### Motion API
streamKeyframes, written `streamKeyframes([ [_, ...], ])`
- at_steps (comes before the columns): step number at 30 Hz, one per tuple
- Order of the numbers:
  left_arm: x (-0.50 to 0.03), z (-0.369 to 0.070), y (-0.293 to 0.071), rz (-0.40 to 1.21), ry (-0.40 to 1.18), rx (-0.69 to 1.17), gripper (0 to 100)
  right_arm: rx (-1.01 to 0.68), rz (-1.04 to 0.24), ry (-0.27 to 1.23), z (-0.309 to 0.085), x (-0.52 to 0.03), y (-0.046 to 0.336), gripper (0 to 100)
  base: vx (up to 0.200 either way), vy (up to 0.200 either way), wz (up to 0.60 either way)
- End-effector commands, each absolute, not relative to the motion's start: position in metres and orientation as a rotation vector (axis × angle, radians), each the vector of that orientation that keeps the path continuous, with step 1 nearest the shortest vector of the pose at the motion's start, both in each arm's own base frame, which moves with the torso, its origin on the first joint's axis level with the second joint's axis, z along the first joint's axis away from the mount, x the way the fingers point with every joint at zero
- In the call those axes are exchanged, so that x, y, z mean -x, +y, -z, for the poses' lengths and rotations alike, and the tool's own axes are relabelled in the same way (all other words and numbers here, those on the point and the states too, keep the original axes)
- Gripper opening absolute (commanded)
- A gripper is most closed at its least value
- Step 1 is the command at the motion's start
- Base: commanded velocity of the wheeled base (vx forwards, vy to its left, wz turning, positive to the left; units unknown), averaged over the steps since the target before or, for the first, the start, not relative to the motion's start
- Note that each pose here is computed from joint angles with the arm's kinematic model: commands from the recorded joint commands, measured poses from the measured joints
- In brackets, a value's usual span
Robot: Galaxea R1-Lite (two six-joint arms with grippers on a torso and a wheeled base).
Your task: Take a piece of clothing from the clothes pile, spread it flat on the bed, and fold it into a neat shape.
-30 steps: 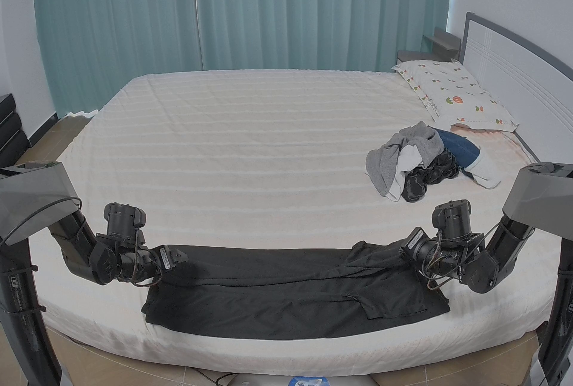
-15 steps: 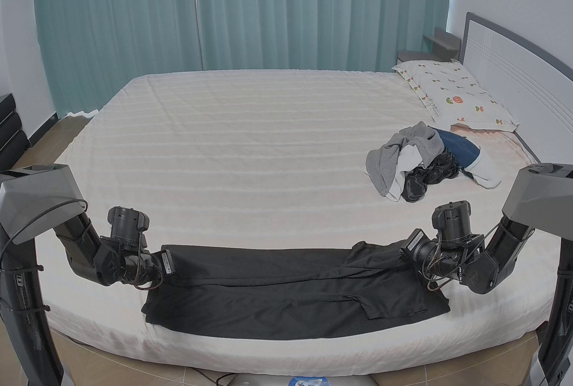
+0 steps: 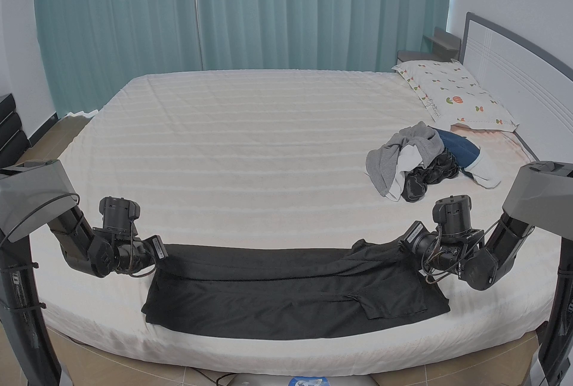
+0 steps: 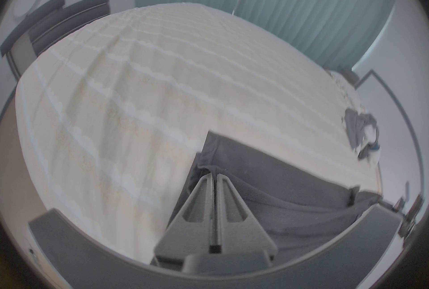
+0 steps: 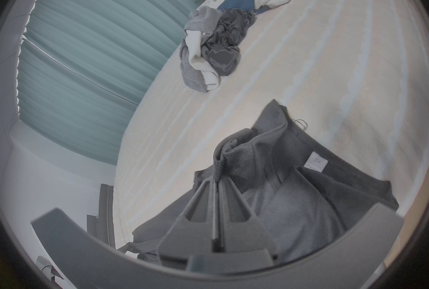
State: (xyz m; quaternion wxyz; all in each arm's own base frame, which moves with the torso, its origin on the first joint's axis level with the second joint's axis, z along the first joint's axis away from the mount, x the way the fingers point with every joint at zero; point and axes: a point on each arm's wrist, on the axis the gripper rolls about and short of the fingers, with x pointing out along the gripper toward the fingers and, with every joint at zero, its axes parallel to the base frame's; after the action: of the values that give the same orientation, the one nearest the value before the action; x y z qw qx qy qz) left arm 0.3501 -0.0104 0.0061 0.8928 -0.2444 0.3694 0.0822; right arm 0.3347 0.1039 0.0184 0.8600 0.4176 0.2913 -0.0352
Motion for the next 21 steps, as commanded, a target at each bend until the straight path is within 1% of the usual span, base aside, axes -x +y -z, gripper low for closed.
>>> streamKeyframes([
  [1,-0.368,-0.026,-0.005,-0.18,0.609,0.624,0,-0.906,0.03,0.489,-0.033,-0.351,0.103,0,0.0,0.0,0.0],
  [2,-0.369,-0.027,-0.004,-0.181,0.595,0.632,0,-0.91,0.023,0.471,-0.035,-0.352,0.102,0,0.0,0.0,0.0],
  [4,-0.372,-0.033,-0.001,-0.17,0.527,0.653,0,-0.917,-0.024,0.384,-0.043,-0.354,0.101,0,0.0,0.0,0.0],
  [6,-0.373,-0.033,0.0,-0.163,0.499,0.655,0,-0.899,-0.04,0.356,-0.045,-0.354,0.1,0,0.0,0.0,0.0],
  [8,-0.372,-0.032,0.001,-0.163,0.496,0.651,0,-0.875,-0.041,0.36,-0.043,-0.353,0.099,0,0.0,0.0,0.0],
  [14,-0.368,-0.028,0.003,-0.163,0.519,0.622,0,-0.775,-0.011,0.465,-0.016,-0.34,0.096,0,0.0,0.0,0.0],
  [16,-0.366,-0.026,0.004,-0.165,0.528,0.607,0,-0.764,-0.007,0.48,-0.012,-0.337,0.095,0,0.0,0.0,0.0],
  [17,-0.362,-0.022,0.007,-0.163,0.55,0.56,0,-0.74,-0.002,0.518,-0.005,-0.33,0.093,0,0.0,0.0,0.0],
  [21,-0.349,-0.014,0.01,-0.151,0.607,0.45,0,-0.686,-0.009,0.581,0.003,-0.316,0.09,0,0.0,0.0,0.0],
])
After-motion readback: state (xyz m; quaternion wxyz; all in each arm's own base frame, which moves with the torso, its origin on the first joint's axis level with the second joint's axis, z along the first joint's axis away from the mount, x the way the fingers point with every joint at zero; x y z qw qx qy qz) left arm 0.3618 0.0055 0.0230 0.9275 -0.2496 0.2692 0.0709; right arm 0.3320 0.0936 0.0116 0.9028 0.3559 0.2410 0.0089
